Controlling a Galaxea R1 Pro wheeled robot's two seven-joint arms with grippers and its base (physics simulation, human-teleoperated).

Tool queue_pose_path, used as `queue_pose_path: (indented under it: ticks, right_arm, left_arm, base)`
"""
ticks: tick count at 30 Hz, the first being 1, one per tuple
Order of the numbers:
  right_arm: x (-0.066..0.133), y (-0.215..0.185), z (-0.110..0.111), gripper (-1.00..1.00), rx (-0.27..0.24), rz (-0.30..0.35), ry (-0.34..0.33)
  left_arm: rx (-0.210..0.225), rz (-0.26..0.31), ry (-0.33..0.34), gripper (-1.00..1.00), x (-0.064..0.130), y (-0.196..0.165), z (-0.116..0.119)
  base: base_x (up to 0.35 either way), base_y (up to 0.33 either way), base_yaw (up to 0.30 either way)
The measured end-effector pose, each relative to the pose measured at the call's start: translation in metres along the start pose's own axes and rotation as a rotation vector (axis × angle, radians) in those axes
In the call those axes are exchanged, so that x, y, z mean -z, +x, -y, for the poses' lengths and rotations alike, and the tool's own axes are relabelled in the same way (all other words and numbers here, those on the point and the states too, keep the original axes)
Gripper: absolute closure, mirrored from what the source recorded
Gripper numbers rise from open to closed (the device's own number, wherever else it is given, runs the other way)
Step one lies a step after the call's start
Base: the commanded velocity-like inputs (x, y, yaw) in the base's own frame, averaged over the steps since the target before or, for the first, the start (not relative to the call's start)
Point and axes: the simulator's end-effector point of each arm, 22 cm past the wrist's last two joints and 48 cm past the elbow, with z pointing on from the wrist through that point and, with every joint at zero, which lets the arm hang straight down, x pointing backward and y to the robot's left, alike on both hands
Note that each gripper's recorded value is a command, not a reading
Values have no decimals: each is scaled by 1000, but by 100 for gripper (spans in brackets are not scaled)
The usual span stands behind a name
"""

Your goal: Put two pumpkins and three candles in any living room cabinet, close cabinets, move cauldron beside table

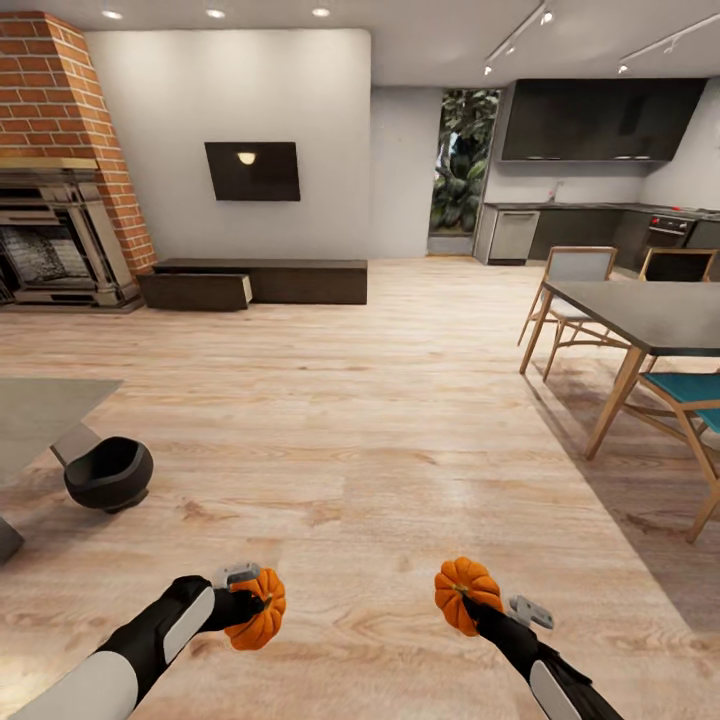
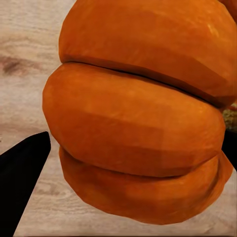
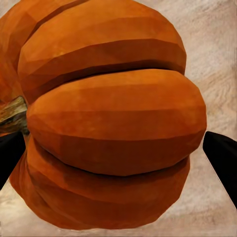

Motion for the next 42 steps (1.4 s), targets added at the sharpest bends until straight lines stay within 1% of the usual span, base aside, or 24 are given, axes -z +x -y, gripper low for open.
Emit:
queue_pose_path:
  ticks: [4, 7, 20, 30, 35, 42]
  right_arm:
    - [4, -5, -12, 100, -2, 14, -11]
    - [7, -9, -16, 100, -3, 16, -13]
    - [23, -26, -28, 100, -3, 17, -12]
    - [35, -39, -35, 100, -19, 21, -9]
    - [41, -53, -38, 100, -12, 59, -6]
    - [50, -63, -44, 100, -10, 69, -6]
  left_arm:
    - [5, 8, 13, 100, 8, -7, 5]
    - [-1, 9, 15, 100, 14, -10, 7]
    - [-6, 10, 13, 100, 37, -21, 10]
    - [-4, 8, 5, 100, 53, -27, 10]
    - [-3, 8, 5, 100, 61, -30, 12]
    - [-2, 8, 8, 100, 73, -35, 14]
  base:
    - [0, 0, 0]
    - [0, 0, 0]
    - [0, 0, 0]
    - [0, 0, 0]
    - [0, 0, 0]
    - [0, 0, 0]
